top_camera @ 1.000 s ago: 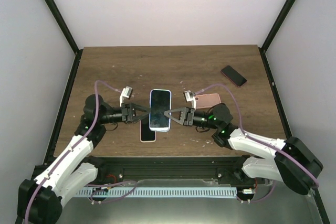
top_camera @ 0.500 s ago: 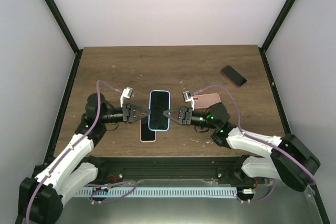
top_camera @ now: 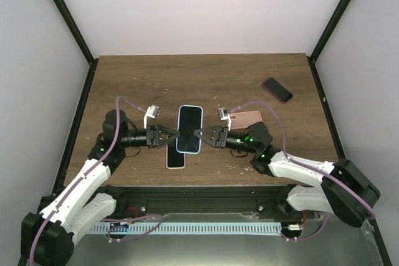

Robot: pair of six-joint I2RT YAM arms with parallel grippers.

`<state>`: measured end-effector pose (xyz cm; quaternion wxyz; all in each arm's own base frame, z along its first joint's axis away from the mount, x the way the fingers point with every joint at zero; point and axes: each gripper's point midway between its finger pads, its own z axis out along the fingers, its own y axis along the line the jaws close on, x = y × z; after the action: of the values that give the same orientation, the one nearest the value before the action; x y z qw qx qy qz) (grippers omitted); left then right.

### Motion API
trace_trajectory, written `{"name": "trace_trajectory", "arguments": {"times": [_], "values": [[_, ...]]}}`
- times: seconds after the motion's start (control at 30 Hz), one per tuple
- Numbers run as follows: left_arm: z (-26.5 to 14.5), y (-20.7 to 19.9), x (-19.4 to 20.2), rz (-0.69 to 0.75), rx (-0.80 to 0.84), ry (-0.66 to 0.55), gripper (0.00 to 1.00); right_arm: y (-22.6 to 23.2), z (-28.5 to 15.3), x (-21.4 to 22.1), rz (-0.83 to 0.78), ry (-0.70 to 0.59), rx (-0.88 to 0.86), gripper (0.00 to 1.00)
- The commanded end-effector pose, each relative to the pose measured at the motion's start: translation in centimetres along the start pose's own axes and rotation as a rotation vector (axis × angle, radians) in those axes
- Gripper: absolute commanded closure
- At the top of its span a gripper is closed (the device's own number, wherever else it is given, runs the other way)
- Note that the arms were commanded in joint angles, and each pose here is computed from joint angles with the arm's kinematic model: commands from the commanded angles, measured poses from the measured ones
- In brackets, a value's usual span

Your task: Put the phone into the phone case

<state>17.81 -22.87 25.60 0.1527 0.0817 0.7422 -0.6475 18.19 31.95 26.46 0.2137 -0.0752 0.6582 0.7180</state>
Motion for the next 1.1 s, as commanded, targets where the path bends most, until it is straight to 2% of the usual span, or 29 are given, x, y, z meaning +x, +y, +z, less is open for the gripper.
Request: {"name": "trace_trajectory", "arguments": {"times": [0.0,0.43,0.53,0.67,0.77,1.07], "values": [[-0.1,-0.5,0.4,-0.007,0.015,0.008,0.44,4.7,0.0,-2.5,-0.102,-0.102,-0.114,0.92],[0.0,0.4,1.8,-0.070,0.024,0.059,0.47,3.7,0.2,-3.5,-0.076,-0.156,-0.081,0.92],[0.2,0.5,1.9,-0.075,0.025,0.061,0.57,3.4,0.3,-3.5,-0.068,-0.153,-0.077,0.92],[0.2,0.6,1.8,-0.074,0.021,0.056,0.85,2.8,0.2,-3.2,-0.051,-0.152,-0.067,0.92],[0.2,1.1,1.8,-0.073,-0.003,0.053,0.98,2.3,0.1,-3.1,-0.041,-0.152,-0.058,0.91],[0.2,2.9,1.6,-0.073,-0.124,0.054,1.00,1.2,0.0,-2.5,-0.042,-0.131,-0.021,0.91]]}}
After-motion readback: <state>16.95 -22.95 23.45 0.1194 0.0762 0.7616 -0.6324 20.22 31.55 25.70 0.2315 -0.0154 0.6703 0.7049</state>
